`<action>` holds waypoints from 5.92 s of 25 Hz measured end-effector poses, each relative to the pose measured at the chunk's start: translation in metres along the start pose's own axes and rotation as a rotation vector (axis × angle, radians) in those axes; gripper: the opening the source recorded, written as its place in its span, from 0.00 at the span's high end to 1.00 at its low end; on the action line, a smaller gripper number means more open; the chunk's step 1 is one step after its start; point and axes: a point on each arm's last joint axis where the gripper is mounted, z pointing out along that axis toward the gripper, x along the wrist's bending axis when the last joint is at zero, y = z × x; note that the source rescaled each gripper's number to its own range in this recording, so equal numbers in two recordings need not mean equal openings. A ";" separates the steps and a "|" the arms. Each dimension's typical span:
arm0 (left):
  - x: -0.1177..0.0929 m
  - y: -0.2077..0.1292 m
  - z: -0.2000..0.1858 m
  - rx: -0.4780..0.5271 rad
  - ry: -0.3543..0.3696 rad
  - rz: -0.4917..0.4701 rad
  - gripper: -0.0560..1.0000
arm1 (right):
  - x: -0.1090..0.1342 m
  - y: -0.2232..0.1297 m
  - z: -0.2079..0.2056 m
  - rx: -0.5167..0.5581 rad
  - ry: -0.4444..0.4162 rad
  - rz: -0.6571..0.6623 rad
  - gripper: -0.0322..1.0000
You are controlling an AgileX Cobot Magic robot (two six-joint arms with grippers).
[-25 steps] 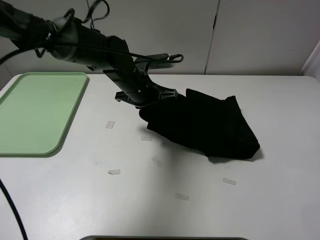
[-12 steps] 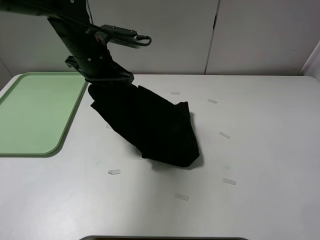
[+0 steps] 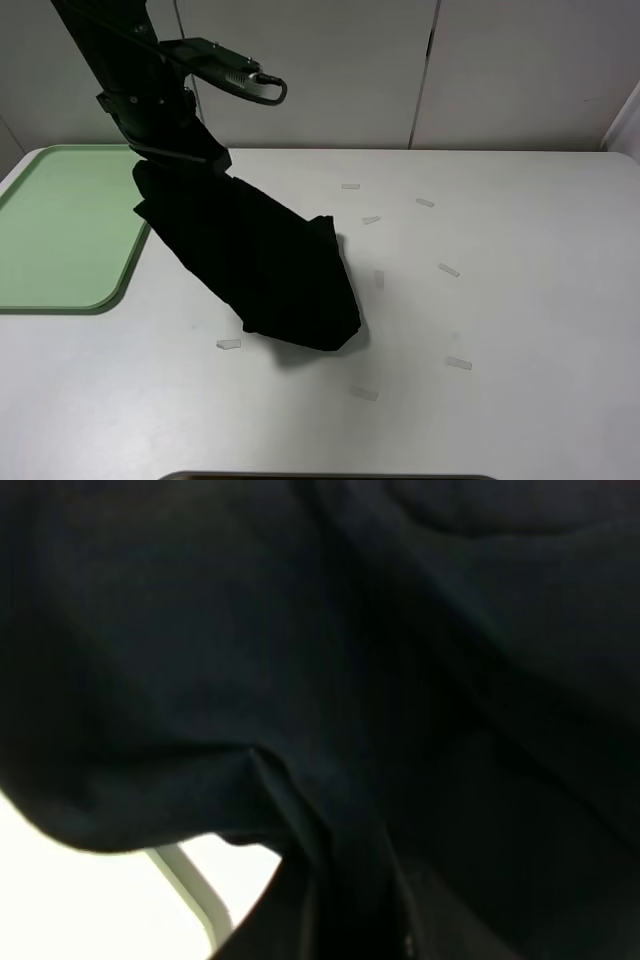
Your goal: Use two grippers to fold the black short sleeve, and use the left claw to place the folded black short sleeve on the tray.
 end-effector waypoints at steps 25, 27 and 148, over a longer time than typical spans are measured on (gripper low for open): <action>-0.137 0.015 0.037 -0.059 -0.149 0.310 0.88 | 0.000 0.000 0.000 0.001 0.001 0.001 0.00; -0.138 0.018 0.037 -0.091 -0.159 0.300 0.88 | 0.000 0.000 0.000 0.001 0.001 0.001 0.00; -0.211 0.070 0.162 -0.326 -0.300 0.468 0.00 | 0.000 0.000 0.000 0.001 0.003 0.002 0.00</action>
